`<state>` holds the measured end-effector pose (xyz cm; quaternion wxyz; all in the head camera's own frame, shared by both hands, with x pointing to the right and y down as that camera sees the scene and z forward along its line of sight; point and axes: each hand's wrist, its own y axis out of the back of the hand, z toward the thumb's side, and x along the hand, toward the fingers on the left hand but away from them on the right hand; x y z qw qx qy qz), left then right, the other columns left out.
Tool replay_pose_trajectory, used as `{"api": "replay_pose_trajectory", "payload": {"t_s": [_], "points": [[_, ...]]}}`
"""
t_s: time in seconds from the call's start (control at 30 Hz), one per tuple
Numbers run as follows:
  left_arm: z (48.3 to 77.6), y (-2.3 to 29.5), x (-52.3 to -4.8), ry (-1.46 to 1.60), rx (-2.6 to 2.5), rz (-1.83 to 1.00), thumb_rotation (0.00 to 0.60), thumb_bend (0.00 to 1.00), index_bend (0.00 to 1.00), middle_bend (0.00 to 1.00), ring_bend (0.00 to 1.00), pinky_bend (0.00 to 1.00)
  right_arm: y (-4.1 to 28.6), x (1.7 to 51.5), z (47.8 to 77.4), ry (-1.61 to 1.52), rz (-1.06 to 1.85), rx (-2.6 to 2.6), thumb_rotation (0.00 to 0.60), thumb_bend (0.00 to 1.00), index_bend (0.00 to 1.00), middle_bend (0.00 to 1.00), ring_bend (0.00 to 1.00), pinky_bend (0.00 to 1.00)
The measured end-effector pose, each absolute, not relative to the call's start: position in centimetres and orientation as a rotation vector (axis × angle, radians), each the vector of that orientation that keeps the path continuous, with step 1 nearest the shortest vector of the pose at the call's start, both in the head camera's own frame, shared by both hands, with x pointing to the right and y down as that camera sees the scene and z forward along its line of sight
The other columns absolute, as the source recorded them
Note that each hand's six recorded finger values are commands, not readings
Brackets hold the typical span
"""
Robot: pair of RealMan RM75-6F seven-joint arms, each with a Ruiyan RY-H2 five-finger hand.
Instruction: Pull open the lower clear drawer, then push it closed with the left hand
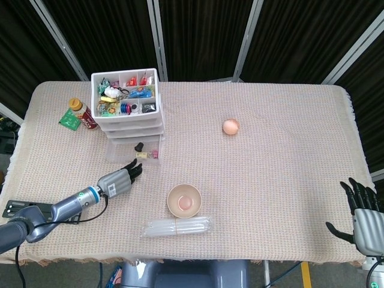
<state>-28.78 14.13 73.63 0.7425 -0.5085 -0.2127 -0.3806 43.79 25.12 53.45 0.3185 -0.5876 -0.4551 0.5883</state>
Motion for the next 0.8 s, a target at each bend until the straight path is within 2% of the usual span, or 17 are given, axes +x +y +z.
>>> {"api": "replay_pose_trajectory", "payload": {"t_s": [0.8], "points": [[75.9, 11.9, -27.1, -0.370, -1.134, -0.949, 0.600, 0.50, 0.28, 0.08, 0.00, 0.09, 25.1, 44.0, 53.5, -1.209, 1.557, -1.548, 0.600, 0.08, 0.09, 0.00, 0.00, 0.00]]}}
